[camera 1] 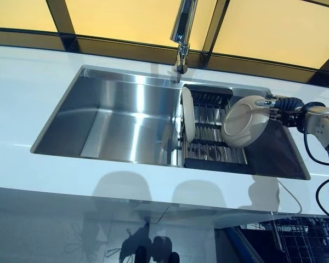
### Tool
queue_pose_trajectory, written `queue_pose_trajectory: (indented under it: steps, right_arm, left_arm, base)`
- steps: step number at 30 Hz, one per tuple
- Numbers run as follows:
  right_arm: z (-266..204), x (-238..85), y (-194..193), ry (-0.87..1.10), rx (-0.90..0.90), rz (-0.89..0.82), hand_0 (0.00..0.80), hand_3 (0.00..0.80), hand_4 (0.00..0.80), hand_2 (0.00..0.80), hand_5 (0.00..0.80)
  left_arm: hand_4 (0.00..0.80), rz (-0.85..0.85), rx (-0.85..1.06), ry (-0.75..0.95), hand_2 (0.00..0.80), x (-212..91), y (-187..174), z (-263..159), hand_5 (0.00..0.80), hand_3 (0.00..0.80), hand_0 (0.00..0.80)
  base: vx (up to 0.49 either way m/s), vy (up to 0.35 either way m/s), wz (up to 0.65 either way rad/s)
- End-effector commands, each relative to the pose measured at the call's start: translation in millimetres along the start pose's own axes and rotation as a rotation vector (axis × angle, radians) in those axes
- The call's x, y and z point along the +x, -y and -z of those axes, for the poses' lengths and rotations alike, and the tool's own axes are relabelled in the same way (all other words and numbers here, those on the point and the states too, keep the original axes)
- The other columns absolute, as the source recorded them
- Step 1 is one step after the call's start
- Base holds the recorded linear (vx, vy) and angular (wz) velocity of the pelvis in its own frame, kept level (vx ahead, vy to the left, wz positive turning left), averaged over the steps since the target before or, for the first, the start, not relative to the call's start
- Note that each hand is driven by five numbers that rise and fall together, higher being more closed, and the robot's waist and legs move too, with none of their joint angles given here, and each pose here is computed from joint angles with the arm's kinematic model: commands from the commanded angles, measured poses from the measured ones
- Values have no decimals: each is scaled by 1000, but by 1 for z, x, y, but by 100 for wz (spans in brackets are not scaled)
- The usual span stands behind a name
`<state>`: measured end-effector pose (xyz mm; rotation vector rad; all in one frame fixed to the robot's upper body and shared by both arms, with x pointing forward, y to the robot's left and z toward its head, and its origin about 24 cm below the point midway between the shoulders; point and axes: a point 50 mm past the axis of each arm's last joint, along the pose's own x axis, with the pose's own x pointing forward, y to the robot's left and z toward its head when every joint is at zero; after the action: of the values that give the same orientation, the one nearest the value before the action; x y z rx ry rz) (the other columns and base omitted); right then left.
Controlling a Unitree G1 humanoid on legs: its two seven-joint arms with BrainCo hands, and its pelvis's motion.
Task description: Take plates into dishwasher
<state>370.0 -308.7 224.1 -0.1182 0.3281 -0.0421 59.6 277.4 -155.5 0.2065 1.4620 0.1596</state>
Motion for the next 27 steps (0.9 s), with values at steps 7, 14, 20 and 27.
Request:
queue_pose_trajectory:
  steps: [7,14,20,27]
  right_arm:
    - [-2,1,-5,-34,-55,-64,0,0,0,0,0]
    - [10,6,-11,-90,-66,-113,0,0,0,0,0]
    - [7,8,-8,-79,-151,-73,800,800,800,800,800]
    - [-6,4,5,-51,-224,37,800,800,800,800,800]
  left_arm:
    - [0,-20,40,-49,0,0,-4,11,0,0,0]
    - [0,-12,40,-42,0,0,-2,8,0,0,0]
    - [0,-7,40,-31,0,0,-1,5,0,0,0]
    - [0,-10,50,-31,0,0,-1,6,0,0,0]
  base:
    - [0,0,0]
    - [0,0,0]
    - [0,0,0]
    - [0,0,0]
